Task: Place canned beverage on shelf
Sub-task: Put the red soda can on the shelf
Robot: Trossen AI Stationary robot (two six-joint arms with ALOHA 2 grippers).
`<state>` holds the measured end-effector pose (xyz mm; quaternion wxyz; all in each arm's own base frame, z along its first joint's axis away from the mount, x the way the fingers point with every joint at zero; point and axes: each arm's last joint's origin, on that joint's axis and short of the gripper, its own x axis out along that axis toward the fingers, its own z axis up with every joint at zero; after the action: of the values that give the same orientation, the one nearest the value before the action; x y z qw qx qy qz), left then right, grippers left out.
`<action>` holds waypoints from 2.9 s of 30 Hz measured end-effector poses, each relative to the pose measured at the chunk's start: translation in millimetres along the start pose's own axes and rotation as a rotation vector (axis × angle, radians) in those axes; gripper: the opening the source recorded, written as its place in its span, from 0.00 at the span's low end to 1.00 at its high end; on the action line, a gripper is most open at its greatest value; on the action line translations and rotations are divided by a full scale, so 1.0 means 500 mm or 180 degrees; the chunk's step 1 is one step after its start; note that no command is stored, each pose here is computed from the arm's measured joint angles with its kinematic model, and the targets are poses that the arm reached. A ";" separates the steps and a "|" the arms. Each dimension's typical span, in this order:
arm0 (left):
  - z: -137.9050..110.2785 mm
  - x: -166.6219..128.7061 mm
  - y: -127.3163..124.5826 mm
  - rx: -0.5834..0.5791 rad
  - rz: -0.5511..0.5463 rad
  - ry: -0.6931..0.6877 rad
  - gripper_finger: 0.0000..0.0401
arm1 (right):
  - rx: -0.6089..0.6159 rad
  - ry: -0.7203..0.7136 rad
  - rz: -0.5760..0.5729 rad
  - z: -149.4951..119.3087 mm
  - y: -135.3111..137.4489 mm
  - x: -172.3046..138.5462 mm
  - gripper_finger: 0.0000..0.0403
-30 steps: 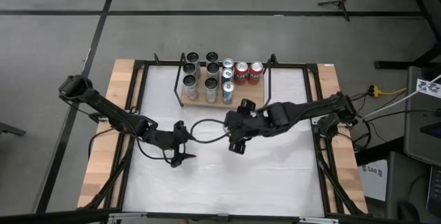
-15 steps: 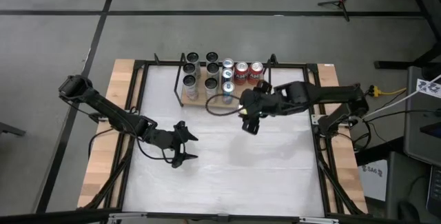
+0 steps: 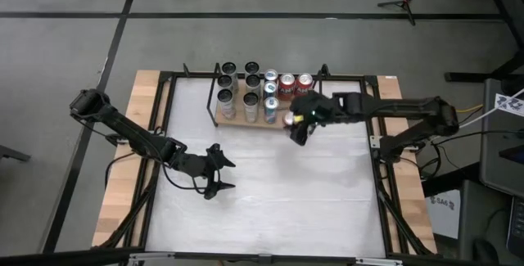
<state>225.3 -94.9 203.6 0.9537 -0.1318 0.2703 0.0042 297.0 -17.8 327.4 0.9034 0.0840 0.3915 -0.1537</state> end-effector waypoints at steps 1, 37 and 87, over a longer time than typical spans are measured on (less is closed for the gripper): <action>0.000 0.000 0.000 0.0001 0.0001 0.0001 0.87 | 0.0002 -0.0038 0.0043 -0.004 -0.015 0.008 0.72; 0.005 0.000 0.008 -0.0007 0.0369 -0.0192 0.87 | -0.0193 -0.0269 0.0202 -0.090 -0.185 0.134 0.74; 0.005 0.000 0.009 -0.0018 0.0422 -0.0220 0.87 | -0.0196 -0.0293 0.0157 -0.081 -0.184 0.128 0.84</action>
<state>226.2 -89.7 204.5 0.9597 -0.1161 0.2453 0.0727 279.4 -106.6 250.1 0.9261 0.0586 0.3519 -0.1230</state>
